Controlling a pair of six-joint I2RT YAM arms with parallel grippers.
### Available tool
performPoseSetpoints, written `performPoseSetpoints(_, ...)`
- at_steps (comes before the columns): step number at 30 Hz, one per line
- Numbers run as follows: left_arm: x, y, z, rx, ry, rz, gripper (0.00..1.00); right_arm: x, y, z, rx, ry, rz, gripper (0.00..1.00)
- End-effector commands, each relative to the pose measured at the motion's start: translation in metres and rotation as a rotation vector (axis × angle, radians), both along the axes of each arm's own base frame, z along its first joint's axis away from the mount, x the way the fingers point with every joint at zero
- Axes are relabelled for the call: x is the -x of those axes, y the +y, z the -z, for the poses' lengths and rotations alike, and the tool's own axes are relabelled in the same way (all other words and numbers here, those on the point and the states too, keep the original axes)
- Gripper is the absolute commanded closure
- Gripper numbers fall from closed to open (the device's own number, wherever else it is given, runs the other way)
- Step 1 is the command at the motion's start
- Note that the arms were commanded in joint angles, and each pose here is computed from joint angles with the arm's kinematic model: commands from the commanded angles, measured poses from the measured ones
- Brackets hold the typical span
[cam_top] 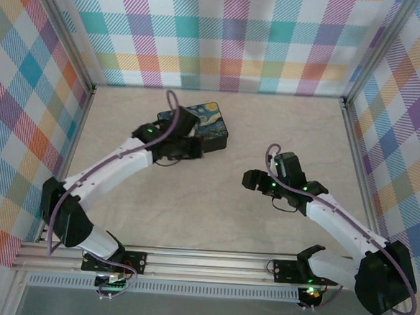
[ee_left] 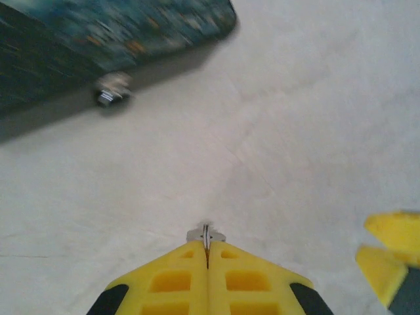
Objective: Unlock the padlock with the key
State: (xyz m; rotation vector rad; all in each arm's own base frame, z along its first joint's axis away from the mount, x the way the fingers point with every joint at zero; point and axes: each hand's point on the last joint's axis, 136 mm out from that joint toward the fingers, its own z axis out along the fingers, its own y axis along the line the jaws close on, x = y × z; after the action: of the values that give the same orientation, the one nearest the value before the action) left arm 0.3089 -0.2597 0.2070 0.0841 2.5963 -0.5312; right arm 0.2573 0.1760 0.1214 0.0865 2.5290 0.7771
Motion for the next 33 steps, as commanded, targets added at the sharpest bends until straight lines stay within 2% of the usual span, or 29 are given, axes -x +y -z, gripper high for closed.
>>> performPoseSetpoints(1, 0.015, -0.041, 0.036, -0.028, 0.051, 0.036, 0.97, 0.005, -0.014, 0.008, -0.032, 0.075, 0.042, 0.24)
performPoseSetpoints(8, 0.022, -0.114, 0.084, -0.11, 0.043, 0.097, 0.99, 0.001, -0.032, 0.02, -0.046, 0.126, 0.1, 0.27)
performPoseSetpoints(16, 0.039, -0.154, 0.124, -0.144, 0.087, 0.133, 0.97, 0.004, -0.051, 0.033, -0.048, 0.165, 0.15, 0.29)
performPoseSetpoints(21, 0.046, -0.161, 0.137, -0.139, 0.116, 0.142, 0.88, 0.001, -0.05, 0.038, -0.032, 0.178, 0.132, 0.29)
performPoseSetpoints(26, 0.049, -0.16, 0.138, -0.141, 0.128, 0.156, 0.69, -0.002, -0.052, 0.045, -0.02, 0.2, 0.135, 0.3)
performPoseSetpoints(29, 0.05, -0.159, 0.13, -0.136, 0.121, 0.165, 0.63, -0.004, -0.051, 0.048, -0.016, 0.213, 0.13, 0.31)
performPoseSetpoints(33, 0.043, -0.146, 0.117, -0.141, 0.111, 0.156, 0.58, -0.001, -0.042, 0.053, -0.051, 0.251, 0.093, 0.41)
